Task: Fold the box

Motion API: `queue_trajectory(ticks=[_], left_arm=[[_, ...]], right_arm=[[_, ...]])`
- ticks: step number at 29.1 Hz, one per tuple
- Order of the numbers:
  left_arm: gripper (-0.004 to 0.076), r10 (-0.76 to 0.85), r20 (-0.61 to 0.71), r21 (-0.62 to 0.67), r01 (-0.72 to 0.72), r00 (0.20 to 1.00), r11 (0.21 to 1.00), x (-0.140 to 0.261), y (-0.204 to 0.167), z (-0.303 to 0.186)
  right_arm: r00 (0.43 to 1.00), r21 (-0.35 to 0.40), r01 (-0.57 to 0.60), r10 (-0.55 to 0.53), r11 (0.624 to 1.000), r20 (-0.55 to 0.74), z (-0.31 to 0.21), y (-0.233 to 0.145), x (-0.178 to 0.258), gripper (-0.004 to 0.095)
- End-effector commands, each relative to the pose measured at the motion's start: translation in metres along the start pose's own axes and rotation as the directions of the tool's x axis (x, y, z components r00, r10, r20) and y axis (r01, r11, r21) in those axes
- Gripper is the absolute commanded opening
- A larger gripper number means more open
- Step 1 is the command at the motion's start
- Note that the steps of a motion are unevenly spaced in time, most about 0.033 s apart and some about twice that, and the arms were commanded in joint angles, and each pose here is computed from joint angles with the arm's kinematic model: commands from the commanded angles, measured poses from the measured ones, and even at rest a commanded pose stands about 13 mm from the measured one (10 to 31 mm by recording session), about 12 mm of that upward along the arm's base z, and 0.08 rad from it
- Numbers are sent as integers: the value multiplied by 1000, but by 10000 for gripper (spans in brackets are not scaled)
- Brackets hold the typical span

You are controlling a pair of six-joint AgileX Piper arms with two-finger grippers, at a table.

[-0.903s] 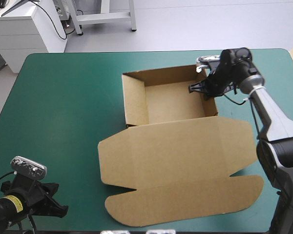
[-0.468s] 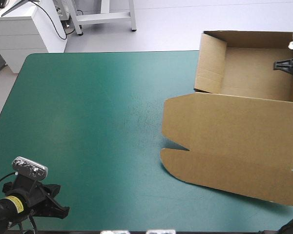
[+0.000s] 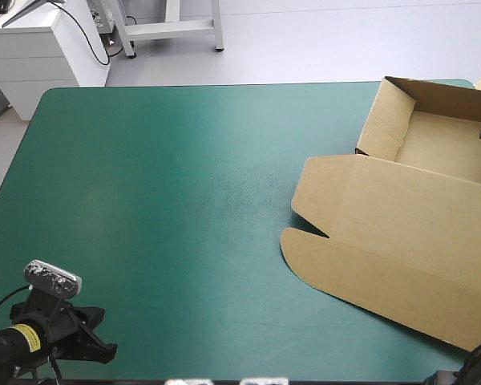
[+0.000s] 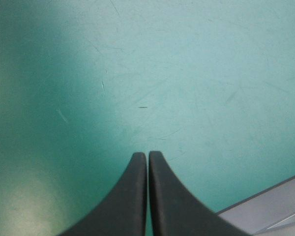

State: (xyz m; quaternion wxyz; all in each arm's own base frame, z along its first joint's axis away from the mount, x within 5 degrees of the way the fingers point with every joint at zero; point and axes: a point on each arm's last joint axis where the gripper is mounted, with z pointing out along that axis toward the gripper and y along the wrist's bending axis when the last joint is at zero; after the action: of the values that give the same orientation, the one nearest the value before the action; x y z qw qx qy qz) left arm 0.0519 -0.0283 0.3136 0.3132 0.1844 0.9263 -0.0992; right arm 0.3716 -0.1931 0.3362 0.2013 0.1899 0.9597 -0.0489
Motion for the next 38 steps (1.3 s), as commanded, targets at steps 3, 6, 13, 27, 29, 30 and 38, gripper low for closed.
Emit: queue_trajectory(ticks=[3, 6, 13, 27, 29, 30, 38], left_arm=[[-8, -5, 55, 8, 5, 998, 1000, -8, -1, -4], [-8, -5, 38, 7, 5, 999, 1000, -7, -1, -4], [-8, 2, 39, 7, -2, 999, 1000, -7, -1, -4], [-8, 25, 329, -23, -19, 944, 1000, -33, 1, -9], [-8, 24, 354, -20, -18, 935, 1000, -35, 1, -10], [-8, 22, 382, -18, -16, 924, 1000, -36, 1, -13], [-8, 76, 514, -47, -61, 854, 997, -21, 1, -37]], right_arm=[[998, 48, 20, -23, 999, 65, -26, -5, -2, 340], [998, 126, 3, -10, 992, 56, -24, -13, -2, 486], [989, 156, -44, 21, 987, 148, -59, -15, -4, 504], [870, -228, 272, -138, 935, 474, -215, 72, 80, -2], [845, -248, 347, -187, 904, 501, -228, 90, 100, -2], [836, -255, 369, -198, 894, 512, -232, 95, 106, -2], [676, -206, 636, -409, 743, 614, -258, 124, 195, -2]])
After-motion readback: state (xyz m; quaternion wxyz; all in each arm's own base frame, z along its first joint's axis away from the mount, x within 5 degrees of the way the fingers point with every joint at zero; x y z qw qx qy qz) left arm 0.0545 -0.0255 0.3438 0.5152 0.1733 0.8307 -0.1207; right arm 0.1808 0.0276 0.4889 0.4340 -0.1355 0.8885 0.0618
